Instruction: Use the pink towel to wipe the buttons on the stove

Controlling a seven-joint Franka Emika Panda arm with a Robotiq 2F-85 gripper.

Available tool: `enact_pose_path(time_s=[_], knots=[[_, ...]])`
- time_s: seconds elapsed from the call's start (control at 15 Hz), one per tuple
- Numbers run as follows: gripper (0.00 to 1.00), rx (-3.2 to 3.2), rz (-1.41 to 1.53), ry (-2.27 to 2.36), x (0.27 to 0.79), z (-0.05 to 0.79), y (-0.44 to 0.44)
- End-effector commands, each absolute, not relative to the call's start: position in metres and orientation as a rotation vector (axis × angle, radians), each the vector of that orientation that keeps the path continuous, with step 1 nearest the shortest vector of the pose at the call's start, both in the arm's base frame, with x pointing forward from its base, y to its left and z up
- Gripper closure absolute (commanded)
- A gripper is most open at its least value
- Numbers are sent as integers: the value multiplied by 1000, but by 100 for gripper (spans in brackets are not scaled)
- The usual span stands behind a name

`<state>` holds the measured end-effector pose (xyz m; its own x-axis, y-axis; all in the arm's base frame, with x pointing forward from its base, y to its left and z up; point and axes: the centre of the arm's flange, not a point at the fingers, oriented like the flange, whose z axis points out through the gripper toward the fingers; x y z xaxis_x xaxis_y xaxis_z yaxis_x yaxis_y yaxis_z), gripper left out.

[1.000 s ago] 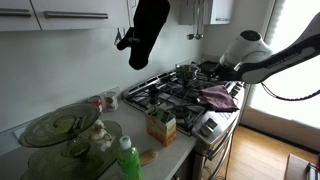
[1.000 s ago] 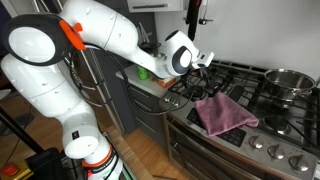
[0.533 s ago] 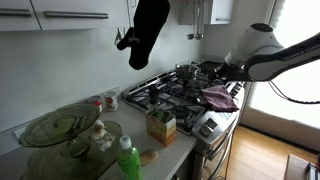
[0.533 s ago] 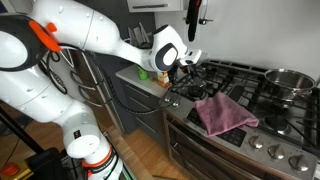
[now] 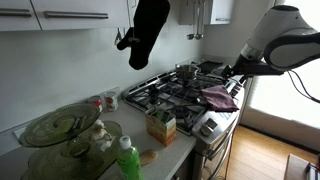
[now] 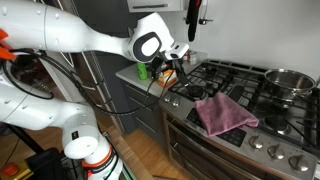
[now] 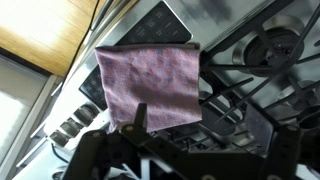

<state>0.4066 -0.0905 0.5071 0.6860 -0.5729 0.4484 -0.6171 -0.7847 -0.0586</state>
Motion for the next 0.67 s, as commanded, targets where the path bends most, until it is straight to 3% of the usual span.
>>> enact_pose_path(time_s=[0.0, 0.4, 0.6], knots=[[0, 2716, 647, -1104, 375, 515, -91], [0, 2569, 634, -1421, 349, 518, -113], [0, 2588, 648, -1374, 360, 522, -118]])
